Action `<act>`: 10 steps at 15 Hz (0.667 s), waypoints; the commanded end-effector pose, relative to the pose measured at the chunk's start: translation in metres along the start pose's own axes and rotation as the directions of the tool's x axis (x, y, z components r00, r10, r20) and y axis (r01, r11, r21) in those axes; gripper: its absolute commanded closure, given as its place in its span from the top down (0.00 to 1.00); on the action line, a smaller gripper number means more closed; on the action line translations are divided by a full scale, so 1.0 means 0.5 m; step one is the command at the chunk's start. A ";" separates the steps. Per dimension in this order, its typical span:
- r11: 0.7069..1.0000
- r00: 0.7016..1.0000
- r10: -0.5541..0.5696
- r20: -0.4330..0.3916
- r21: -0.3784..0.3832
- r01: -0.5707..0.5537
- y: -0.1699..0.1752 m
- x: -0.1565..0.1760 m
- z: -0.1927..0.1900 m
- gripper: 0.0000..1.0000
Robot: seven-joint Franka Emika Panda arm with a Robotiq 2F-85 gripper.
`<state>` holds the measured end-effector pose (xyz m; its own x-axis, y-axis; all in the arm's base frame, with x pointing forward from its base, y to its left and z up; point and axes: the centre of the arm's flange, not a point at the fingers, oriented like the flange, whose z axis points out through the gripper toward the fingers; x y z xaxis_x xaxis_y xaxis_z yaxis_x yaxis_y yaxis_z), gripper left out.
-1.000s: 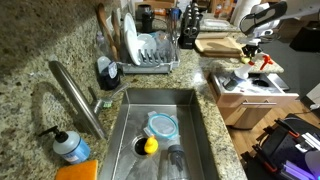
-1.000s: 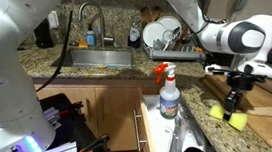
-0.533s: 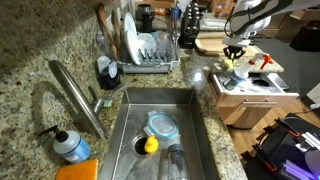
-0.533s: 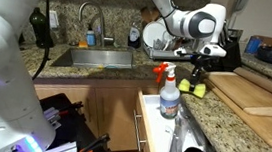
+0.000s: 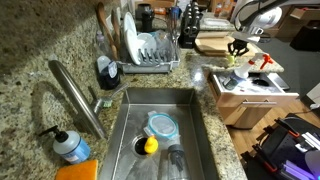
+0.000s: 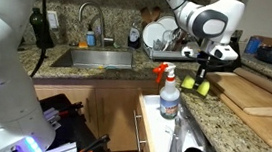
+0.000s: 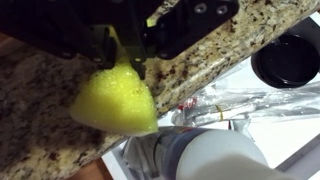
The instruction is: Use the yellow sponge to wipe the counter
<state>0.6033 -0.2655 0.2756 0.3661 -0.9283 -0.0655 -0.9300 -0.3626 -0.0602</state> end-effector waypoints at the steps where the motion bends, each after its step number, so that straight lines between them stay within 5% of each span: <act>1: 1.000 0.999 0.014 0.034 -0.009 -0.014 0.043 0.066 0.053 0.04; 6: 0.997 0.998 0.062 -0.021 -0.049 -0.063 0.082 0.109 0.070 0.04; 10: 0.976 0.970 0.133 -0.203 -0.143 -0.164 0.146 0.176 0.030 0.04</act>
<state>0.5761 -0.3407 0.2501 0.2810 -0.9595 0.0220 -0.9596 -0.2805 0.0232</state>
